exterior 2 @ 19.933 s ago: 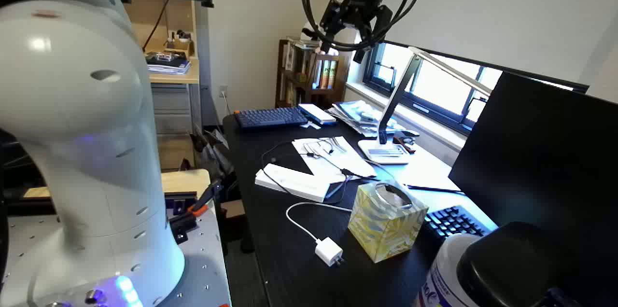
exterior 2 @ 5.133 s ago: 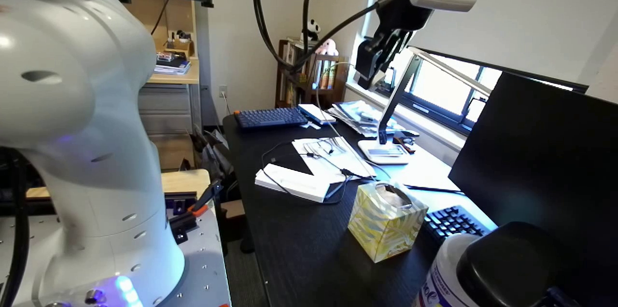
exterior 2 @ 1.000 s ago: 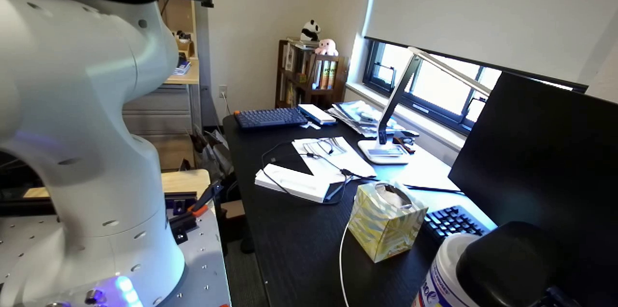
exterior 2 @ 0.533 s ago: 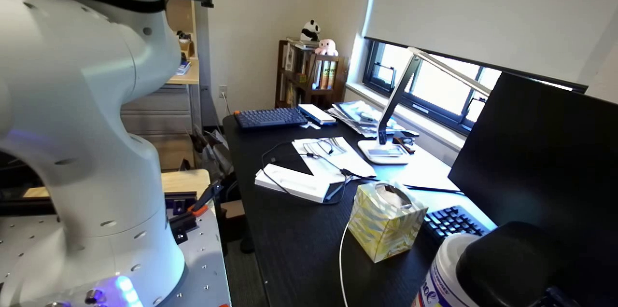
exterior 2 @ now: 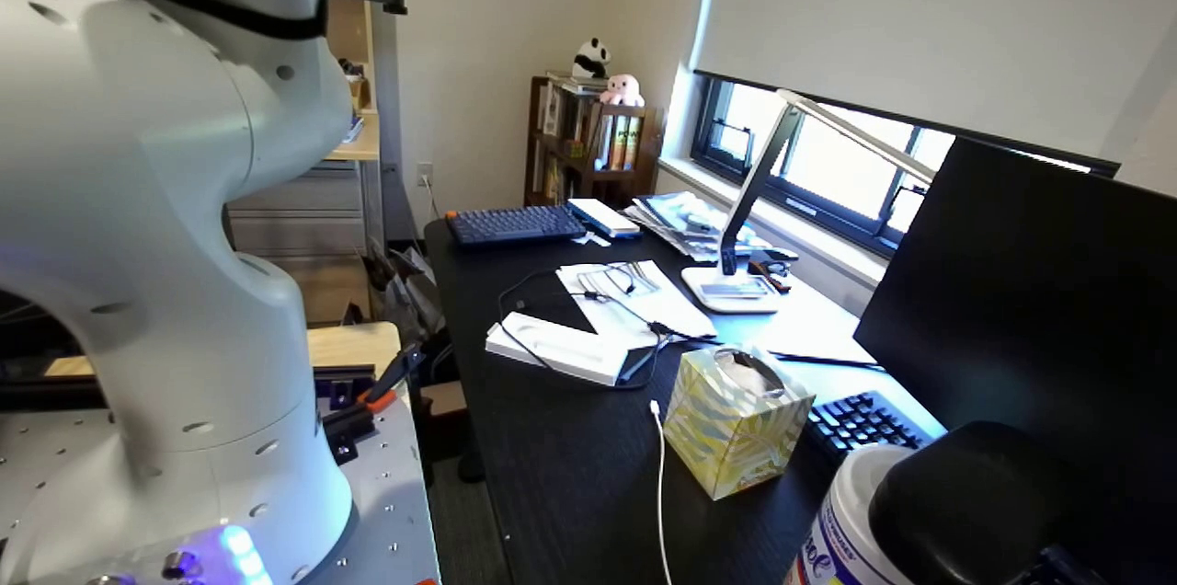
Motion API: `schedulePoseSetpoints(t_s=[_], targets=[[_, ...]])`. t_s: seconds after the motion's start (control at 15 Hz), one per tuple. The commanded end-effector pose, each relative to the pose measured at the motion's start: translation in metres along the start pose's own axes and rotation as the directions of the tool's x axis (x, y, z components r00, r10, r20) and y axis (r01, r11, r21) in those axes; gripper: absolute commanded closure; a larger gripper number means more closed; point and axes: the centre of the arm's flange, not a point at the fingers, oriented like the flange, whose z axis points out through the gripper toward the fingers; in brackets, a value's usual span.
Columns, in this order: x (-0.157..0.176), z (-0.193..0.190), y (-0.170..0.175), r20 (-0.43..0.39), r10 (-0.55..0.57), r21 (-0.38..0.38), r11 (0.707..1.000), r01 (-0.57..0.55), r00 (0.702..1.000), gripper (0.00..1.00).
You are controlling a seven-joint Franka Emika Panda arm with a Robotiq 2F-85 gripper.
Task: Pick up the white charger and move it from the left side of the laptop to the right side
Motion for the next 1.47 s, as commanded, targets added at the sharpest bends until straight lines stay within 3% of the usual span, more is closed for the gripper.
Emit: schedulePoseSetpoints(t_s=[0.0, 0.27, 0.53, 0.6, 0.87, 0.93, 1.0, 1.13, 1.27, 1.33, 1.4], targets=[[0.016, -0.009, -0.018, 0.02, 0.131, -0.039, 0.991, -0.13, 0.991, 0.78], [-0.038, -0.012, -0.012, 0.106, -0.099, -0.055, 0.993, 0.105, 0.989, 0.78], [-0.101, -0.018, -0.021, 0.135, -0.295, -0.042, 0.952, 0.303, 0.946, 0.78], [-0.083, -0.014, -0.035, 0.101, -0.206, -0.049, 0.976, 0.211, 0.973, 0.53], [-0.105, -0.015, -0.039, 0.115, -0.266, -0.044, 0.961, 0.272, 0.957, 0.53], [-0.103, -0.015, -0.038, 0.116, -0.267, -0.044, 0.961, 0.273, 0.957, 0.78], [-0.102, -0.013, -0.038, 0.109, -0.401, -0.066, 0.91, 0.41, 0.909, 0.78], [-0.092, -0.008, -0.044, 0.125, -0.487, -0.025, 0.87, 0.493, 0.864, 0.78], [-0.093, -0.009, -0.042, 0.105, -0.575, -0.056, 0.811, 0.582, 0.812, 0.78], [-0.093, -0.012, -0.041, 0.107, -0.566, -0.088, 0.813, 0.575, 0.817, 0.78], [-0.1, -0.005, -0.039, 0.115, -0.522, -0.052, 0.847, 0.53, 0.845, 0.53]])
